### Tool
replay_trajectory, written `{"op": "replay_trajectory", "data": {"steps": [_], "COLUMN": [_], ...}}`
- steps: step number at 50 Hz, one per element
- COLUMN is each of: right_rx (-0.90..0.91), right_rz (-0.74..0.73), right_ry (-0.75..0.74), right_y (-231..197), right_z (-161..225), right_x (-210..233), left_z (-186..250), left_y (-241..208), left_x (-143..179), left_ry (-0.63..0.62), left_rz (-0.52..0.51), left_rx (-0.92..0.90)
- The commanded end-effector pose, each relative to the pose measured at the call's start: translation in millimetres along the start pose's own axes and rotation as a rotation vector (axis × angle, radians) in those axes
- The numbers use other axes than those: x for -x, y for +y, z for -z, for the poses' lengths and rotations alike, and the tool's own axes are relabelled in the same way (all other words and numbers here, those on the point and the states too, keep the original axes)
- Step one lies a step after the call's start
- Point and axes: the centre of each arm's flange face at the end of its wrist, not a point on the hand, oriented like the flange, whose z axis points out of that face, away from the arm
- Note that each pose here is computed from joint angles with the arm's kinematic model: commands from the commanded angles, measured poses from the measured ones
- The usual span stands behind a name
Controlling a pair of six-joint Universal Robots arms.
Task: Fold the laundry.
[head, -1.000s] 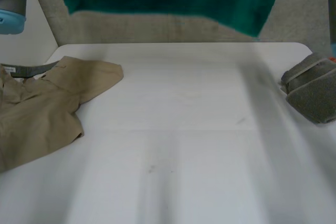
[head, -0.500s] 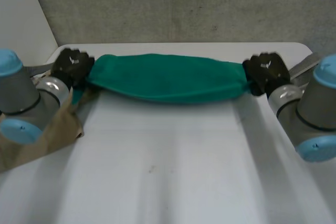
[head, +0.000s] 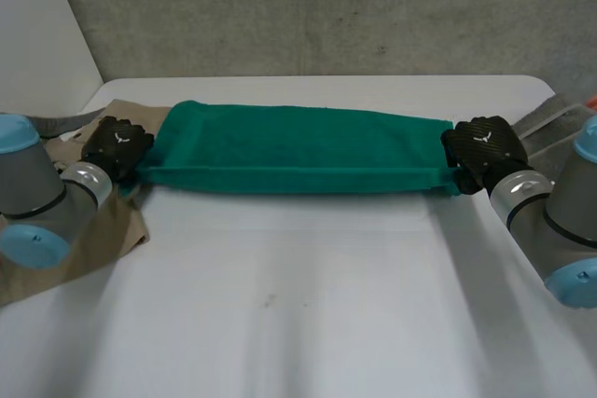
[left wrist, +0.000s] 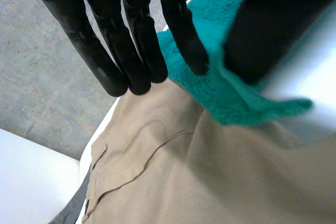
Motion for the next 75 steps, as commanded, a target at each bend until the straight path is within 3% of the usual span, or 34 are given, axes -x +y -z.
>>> {"op": "replay_trajectory", "data": {"steps": [1,8,17,20,28,37,44,52,58,63,70,75], "right_rx": [0.022,0.141,0.493,0.524,0.483,0.318,0.147,0.037,0.065,0.053,0.034,0.086], "right_rz": [-0.001,0.077,0.339,0.382,0.435,0.336,0.275,0.322,0.358,0.339,0.283,0.227], "right_ry": [0.019,-0.029,-0.340,-0.382,-0.342,-0.121,0.008,0.113,0.211,0.282,0.267,0.131], "right_y": [1.2,0.8,5.3,5.7,9.1,6.5,1.3,10.5,23.8,29.7,22.3,14.9], "right_z": [-2.3,9.9,77.0,85.3,71.1,14.8,-25.2,-66.3,-85.3,-100.5,-98.9,-81.1], "right_x": [-11.4,-24.0,-30.9,-32.7,-32.2,-39.4,-37.4,-28.3,-22.5,-22.1,-24.3,-18.4], "left_z": [26.2,72.3,177.6,189.6,163.4,84.1,32.1,-8.6,-19.9,-25.4,-23.2,-11.6], "left_y": [-20.9,-43.3,-47.5,-50.0,-72.6,-91.2,-94.7,-93.1,-89.8,-93.4,-94.0,-93.8], "left_x": [3.1,-2.2,-36.9,-40.7,-28.4,-15.3,-19.2,-29.2,-45.9,-42.9,-37.6,-42.8], "left_ry": [0.041,0.104,0.441,0.487,0.365,0.143,0.094,0.062,0.070,-0.004,-0.051,0.014], "left_rz": [-0.010,-0.094,-0.301,-0.323,-0.332,-0.215,-0.142,-0.098,-0.108,-0.103,-0.084,-0.080], "left_rx": [0.019,0.109,0.439,0.453,0.326,0.133,0.040,0.012,0.026,0.041,0.070,0.081]}}
